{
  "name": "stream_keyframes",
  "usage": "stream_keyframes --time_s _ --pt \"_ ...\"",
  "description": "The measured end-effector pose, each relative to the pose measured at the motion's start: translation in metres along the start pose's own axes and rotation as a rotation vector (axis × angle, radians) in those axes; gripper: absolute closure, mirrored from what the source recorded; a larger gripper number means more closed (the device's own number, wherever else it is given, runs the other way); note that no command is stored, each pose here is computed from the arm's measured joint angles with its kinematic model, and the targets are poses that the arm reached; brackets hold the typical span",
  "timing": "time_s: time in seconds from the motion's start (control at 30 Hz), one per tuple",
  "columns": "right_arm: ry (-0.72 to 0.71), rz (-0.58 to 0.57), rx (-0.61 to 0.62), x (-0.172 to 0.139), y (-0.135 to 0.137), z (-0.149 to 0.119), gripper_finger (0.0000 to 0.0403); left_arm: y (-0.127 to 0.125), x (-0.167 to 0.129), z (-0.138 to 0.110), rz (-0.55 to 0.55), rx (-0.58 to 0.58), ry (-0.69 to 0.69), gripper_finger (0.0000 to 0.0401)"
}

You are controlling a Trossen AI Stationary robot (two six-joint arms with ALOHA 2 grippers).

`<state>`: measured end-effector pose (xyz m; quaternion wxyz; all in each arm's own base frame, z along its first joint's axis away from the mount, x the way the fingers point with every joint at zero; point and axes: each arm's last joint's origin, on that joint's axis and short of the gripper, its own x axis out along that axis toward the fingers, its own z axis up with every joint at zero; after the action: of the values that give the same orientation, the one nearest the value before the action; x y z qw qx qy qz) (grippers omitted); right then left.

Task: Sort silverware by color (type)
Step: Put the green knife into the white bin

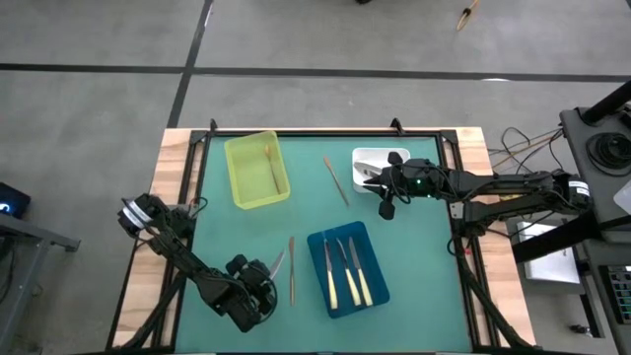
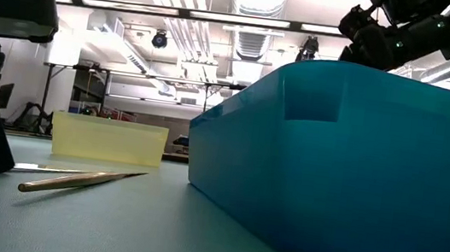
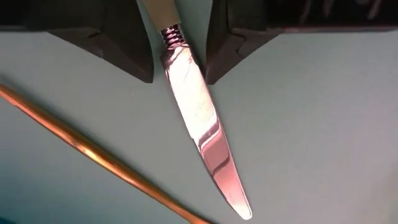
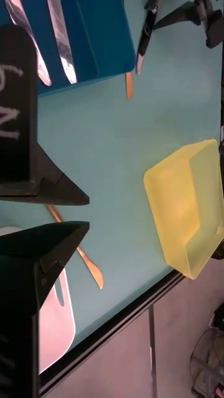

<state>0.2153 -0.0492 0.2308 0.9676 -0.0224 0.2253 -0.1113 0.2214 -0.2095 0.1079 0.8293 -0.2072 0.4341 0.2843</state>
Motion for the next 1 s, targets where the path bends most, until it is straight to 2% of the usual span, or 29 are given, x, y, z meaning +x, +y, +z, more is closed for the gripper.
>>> stream_keyframes --time_s 0.47,1.0 --pt "0.0 0.0 0.0 0.0 0.0 0.0 0.036 0.003 -0.002 0.001 0.022 -0.027 0.008 0.0352" --pt "0.0 0.0 0.0 0.0 0.0 0.0 0.036 0.01 -0.013 0.006 0.049 -0.016 0.037 0.0366"
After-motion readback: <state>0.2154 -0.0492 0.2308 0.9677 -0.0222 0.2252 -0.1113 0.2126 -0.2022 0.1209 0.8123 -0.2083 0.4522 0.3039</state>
